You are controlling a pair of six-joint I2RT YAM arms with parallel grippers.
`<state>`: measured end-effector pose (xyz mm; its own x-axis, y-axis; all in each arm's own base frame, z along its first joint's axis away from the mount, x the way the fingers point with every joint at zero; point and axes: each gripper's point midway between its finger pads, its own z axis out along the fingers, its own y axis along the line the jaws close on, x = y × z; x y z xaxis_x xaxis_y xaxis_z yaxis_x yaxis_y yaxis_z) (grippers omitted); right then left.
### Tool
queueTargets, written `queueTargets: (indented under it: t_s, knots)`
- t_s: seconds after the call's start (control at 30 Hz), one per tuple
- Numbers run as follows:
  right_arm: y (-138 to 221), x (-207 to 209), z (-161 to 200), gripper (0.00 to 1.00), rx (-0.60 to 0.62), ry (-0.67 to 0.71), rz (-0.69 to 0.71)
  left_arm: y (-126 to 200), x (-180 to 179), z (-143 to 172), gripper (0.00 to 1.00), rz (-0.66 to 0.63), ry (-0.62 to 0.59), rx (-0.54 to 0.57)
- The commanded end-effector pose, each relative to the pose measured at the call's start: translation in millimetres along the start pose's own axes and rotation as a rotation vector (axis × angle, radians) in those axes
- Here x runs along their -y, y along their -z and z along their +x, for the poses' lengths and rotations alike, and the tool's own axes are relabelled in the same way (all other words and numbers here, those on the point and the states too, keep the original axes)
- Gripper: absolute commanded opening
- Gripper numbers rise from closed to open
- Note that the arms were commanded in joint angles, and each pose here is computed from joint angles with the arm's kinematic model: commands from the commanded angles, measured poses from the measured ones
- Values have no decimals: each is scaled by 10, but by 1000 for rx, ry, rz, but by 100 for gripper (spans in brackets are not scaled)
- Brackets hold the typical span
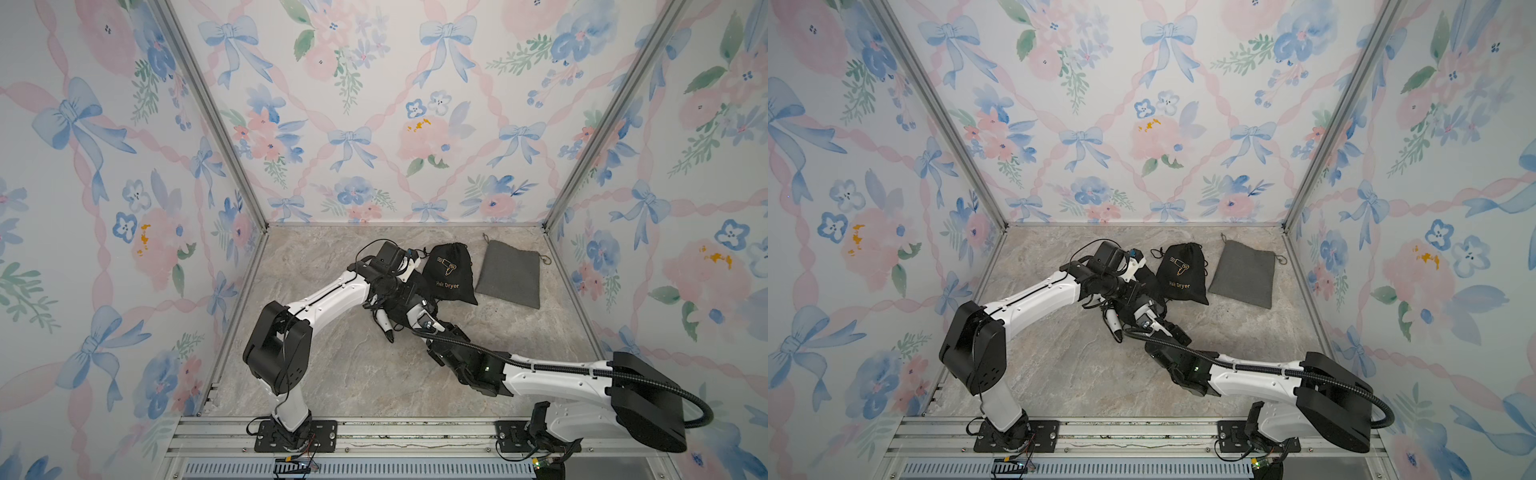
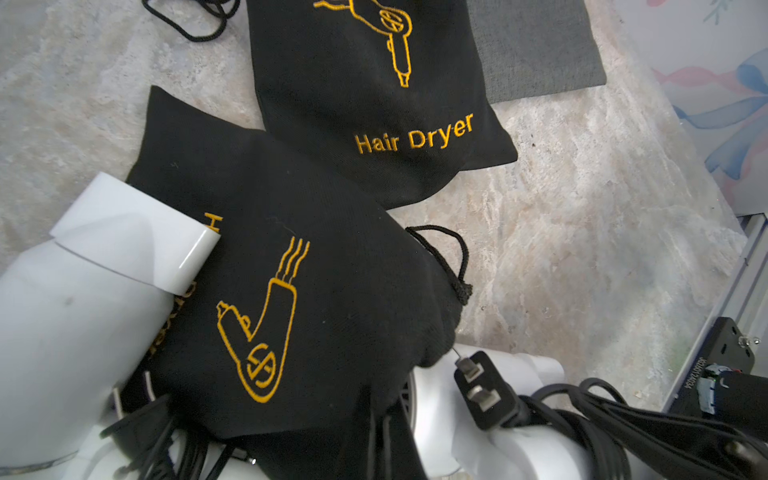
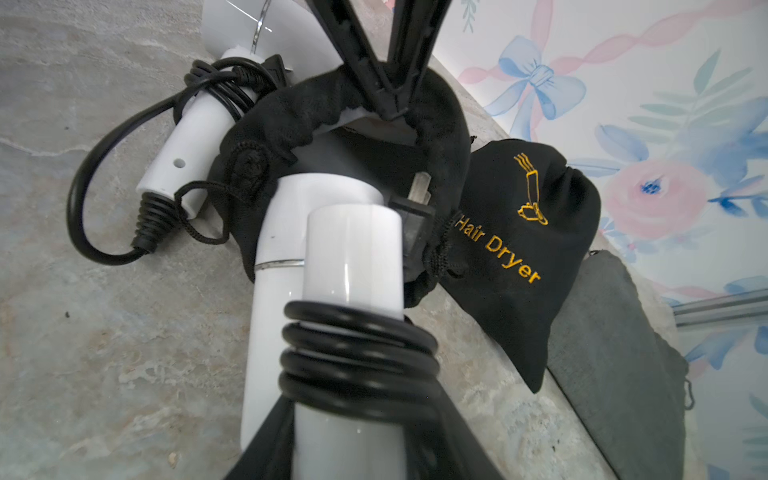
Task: Pack away hair dryers
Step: Place the hair dryer in the drawstring bag.
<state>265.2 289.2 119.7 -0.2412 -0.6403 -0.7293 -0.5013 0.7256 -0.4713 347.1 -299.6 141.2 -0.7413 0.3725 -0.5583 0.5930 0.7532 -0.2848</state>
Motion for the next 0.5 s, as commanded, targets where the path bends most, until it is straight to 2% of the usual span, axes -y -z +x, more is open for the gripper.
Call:
queueTargets:
  t_s: [0.0,0.17,0.47]
  knots:
    - [6,75,-337,29,85,31,84,163,86,-143,3,50,5,50]
    - [-58,54,-360,29,68,119,107,200,101,-176,3,69,7,59]
    - [-113,25,-460,30,50,194,112,314,171,-234,4,106,3,83]
